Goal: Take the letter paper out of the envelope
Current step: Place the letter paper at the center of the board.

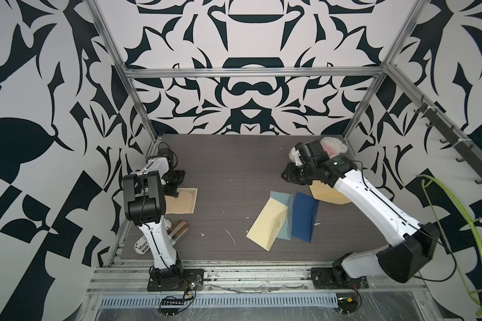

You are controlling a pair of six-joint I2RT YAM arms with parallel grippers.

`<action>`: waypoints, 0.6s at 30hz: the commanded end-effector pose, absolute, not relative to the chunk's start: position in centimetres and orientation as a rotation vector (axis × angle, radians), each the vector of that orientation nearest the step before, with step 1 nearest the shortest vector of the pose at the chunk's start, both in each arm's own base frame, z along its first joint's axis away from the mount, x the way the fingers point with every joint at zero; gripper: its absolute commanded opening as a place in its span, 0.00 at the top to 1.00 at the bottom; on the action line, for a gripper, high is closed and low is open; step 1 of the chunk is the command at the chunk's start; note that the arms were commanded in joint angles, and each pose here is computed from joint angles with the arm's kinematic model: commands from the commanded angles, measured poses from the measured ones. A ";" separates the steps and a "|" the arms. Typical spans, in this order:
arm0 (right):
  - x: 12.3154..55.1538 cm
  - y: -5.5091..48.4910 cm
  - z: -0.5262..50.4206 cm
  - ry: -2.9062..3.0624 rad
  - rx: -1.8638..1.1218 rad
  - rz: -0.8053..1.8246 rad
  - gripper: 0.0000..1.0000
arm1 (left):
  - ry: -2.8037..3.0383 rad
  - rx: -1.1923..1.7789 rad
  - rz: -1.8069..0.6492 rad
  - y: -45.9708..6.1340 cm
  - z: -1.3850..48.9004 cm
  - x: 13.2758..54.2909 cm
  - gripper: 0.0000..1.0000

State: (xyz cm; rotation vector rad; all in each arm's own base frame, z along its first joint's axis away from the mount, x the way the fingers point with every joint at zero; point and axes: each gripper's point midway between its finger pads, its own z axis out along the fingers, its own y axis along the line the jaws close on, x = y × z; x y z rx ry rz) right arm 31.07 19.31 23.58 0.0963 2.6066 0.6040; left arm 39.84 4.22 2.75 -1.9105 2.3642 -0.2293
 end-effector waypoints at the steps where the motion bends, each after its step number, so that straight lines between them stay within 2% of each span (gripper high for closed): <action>1: 31.1 19.2 25.0 2.543 0.116 0.625 0.69 | 2.350 -1.911 -0.285 3.8 3.9 39.6 0.05; 3: 31.0 19.2 24.9 2.542 0.120 0.626 0.69 | 2.336 -1.906 -0.303 3.6 4.6 39.6 0.01; 18: 30.0 18.1 23.9 2.542 0.188 0.578 0.70 | 2.249 -1.761 -0.451 2.2 11.3 41.0 0.01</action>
